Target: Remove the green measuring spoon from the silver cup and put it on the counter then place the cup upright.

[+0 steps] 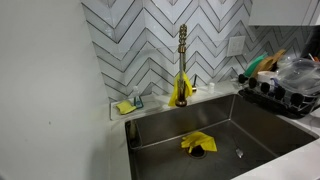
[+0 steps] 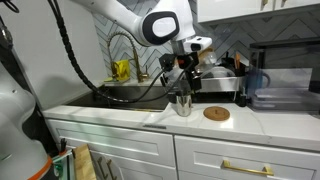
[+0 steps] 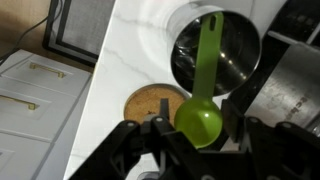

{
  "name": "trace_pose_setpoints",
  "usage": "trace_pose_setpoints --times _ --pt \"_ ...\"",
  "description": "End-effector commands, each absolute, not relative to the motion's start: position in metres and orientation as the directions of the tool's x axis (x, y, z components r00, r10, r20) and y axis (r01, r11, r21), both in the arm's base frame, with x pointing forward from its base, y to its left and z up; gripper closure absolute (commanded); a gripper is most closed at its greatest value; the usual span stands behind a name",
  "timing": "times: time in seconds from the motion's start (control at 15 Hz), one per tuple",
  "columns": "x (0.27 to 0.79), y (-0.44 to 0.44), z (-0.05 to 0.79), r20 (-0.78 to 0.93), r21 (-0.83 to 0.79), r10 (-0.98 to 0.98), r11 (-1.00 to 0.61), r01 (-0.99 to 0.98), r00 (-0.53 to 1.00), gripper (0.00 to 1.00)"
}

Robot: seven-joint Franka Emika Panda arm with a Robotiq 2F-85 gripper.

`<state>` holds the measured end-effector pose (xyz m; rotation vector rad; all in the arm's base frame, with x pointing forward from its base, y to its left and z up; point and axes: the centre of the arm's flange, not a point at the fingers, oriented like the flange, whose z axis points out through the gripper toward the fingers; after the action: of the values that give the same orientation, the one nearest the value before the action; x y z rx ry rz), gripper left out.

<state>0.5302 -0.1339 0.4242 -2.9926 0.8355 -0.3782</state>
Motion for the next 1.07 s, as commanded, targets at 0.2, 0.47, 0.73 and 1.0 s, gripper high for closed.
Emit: trace_pose_setpoints --times 0.2,0.47,0.73,1.0 --pt "0.5304 -0.1337 0.4246 0.229 -0.076 -0.524 -0.850 -0.522 0.820 0.47" --pt "0.5298 -0.1337 0.4260 0.232 -0.076 -0.525 -0.849 -0.523 0.819 0.50" --pt "0.5294 -0.1335 0.4275 0.234 -0.075 -0.531 -0.845 -0.530 0.814 0.57" --pt "0.5304 -0.1332 0.4299 0.239 -0.076 -0.540 -0.839 -0.538 0.807 0.62"
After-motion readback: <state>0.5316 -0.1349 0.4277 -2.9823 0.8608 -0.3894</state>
